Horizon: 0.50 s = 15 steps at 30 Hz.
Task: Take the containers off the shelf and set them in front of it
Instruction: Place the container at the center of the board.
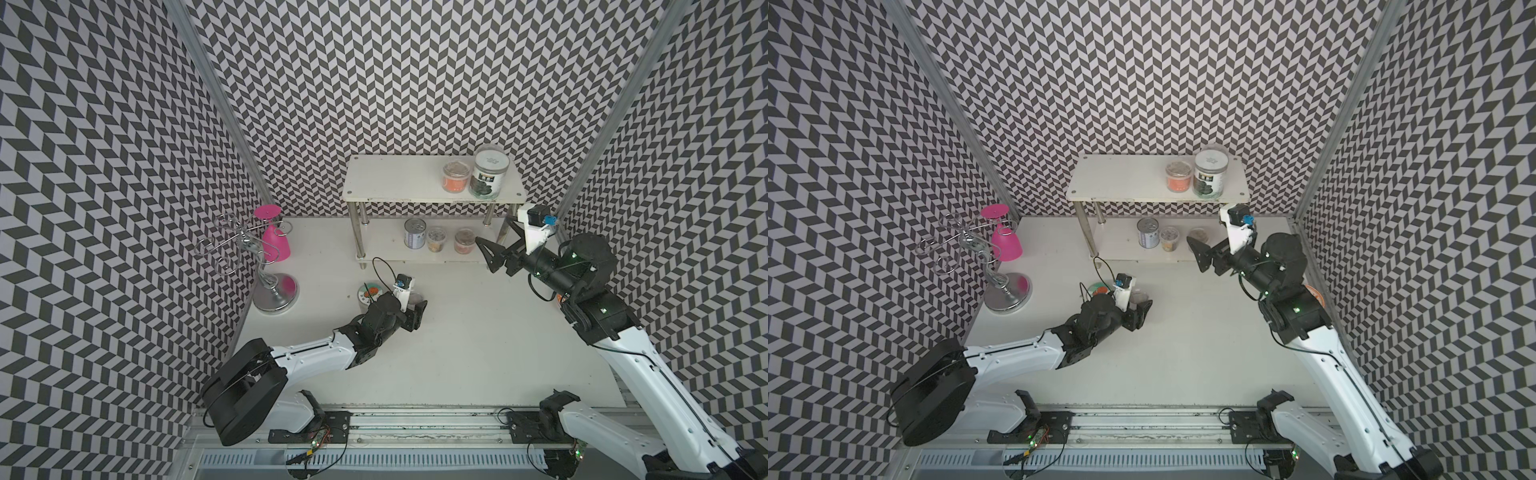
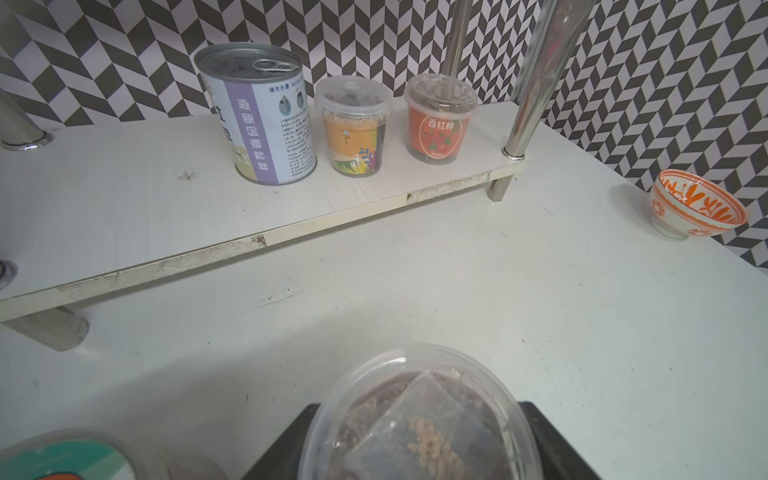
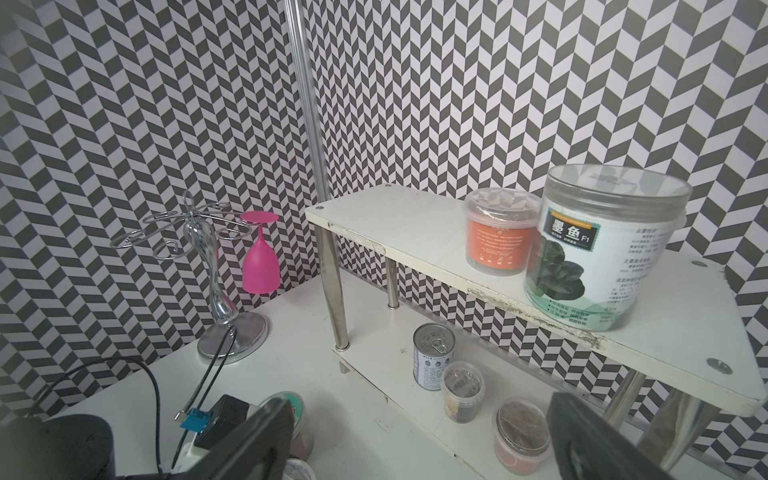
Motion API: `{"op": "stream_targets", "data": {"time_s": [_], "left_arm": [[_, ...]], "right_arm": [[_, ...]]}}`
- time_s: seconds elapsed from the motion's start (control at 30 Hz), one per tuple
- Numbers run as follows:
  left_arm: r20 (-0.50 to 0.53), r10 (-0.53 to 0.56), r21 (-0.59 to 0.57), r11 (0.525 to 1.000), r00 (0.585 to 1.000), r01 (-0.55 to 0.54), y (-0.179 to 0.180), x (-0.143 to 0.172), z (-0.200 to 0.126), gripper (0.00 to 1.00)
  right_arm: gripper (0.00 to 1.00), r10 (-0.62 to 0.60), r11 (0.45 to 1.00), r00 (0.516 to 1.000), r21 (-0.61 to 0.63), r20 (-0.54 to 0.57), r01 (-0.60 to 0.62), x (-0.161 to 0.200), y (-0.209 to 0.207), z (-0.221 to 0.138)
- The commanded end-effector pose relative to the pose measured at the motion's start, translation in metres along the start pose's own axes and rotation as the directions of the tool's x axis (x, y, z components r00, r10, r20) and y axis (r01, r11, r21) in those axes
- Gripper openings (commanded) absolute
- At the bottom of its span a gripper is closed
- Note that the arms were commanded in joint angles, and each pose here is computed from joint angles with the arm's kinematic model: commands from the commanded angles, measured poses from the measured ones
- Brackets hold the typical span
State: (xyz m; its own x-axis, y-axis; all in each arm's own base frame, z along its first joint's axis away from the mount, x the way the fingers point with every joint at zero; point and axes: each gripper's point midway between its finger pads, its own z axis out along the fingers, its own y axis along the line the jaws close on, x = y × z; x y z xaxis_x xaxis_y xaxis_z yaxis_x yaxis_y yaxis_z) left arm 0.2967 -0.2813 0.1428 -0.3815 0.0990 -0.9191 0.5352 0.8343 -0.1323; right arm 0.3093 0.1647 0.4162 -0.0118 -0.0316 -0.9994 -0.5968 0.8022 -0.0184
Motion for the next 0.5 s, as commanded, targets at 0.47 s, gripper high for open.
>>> {"op": "stream_targets", "data": {"time_s": [0.47], "left_arm": [[-0.013,0.044,-0.15,0.988,0.999,-0.046,0.017,0.027,0.052,0.67]], "right_arm": [[1.0,-0.03,0.999,0.999,0.028,0.017,0.029,-0.001,-0.009,0.0]]}}
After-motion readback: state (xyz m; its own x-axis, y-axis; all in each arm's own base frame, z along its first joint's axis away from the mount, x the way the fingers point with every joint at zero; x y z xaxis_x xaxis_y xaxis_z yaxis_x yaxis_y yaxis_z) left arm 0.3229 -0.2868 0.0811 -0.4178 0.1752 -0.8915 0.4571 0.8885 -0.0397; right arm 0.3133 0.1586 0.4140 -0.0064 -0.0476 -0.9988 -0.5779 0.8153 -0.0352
